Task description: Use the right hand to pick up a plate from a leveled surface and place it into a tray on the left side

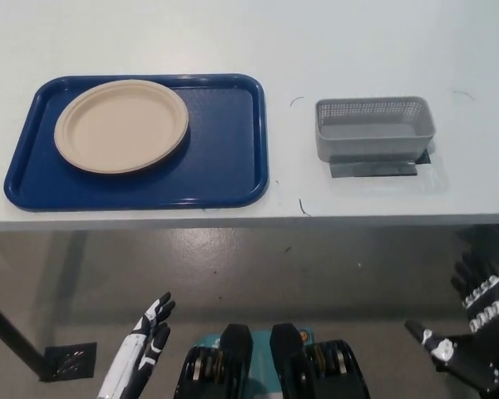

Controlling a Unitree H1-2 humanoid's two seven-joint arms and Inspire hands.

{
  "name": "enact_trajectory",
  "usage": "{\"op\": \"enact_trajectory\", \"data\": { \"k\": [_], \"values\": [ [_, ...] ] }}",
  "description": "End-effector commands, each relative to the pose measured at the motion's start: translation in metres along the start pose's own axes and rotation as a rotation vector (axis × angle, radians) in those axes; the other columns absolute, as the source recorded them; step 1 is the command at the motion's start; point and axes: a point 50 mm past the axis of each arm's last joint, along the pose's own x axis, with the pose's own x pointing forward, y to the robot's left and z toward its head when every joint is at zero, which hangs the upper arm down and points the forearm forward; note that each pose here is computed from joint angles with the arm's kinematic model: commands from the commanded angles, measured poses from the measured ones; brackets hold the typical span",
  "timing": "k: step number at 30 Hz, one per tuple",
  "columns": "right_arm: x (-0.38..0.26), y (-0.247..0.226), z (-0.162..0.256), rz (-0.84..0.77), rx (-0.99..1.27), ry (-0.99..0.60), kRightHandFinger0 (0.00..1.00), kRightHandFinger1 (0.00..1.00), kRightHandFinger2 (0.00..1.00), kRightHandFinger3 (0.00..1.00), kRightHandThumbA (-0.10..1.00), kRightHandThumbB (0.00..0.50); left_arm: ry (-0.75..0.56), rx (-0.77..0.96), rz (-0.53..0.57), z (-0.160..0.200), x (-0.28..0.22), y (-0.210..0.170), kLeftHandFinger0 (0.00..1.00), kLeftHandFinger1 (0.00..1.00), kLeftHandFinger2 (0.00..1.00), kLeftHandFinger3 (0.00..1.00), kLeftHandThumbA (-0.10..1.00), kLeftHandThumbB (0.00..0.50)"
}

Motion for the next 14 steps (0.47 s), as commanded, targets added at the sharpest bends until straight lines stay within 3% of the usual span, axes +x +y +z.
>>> {"op": "enact_trajectory", "data": {
  "k": [1, 5, 14],
  "values": [
    [0.012, -0.001, -0.023, 0.122, -0.211, -0.139, 1.0, 1.0, 1.0, 1.0, 1.0, 0.271, -0.133, -0.002, 0.024, 0.019, 0.01, 0.005, 1.0, 1.0, 1.0, 1.0, 1.0, 0.066],
    [0.009, -0.008, -0.062, 0.105, -0.21, -0.035, 1.0, 1.0, 1.0, 1.0, 1.0, 0.298, -0.125, -0.013, 0.025, 0.015, 0.005, 0.002, 1.0, 1.0, 1.0, 1.0, 1.0, 0.054],
    [0.02, -0.001, -0.077, 0.1, -0.161, 0.014, 1.0, 1.0, 1.0, 1.0, 1.0, 0.25, -0.118, -0.007, 0.045, 0.011, 0.004, 0.006, 1.0, 1.0, 1.0, 1.0, 1.0, 0.049]
  ]
}}
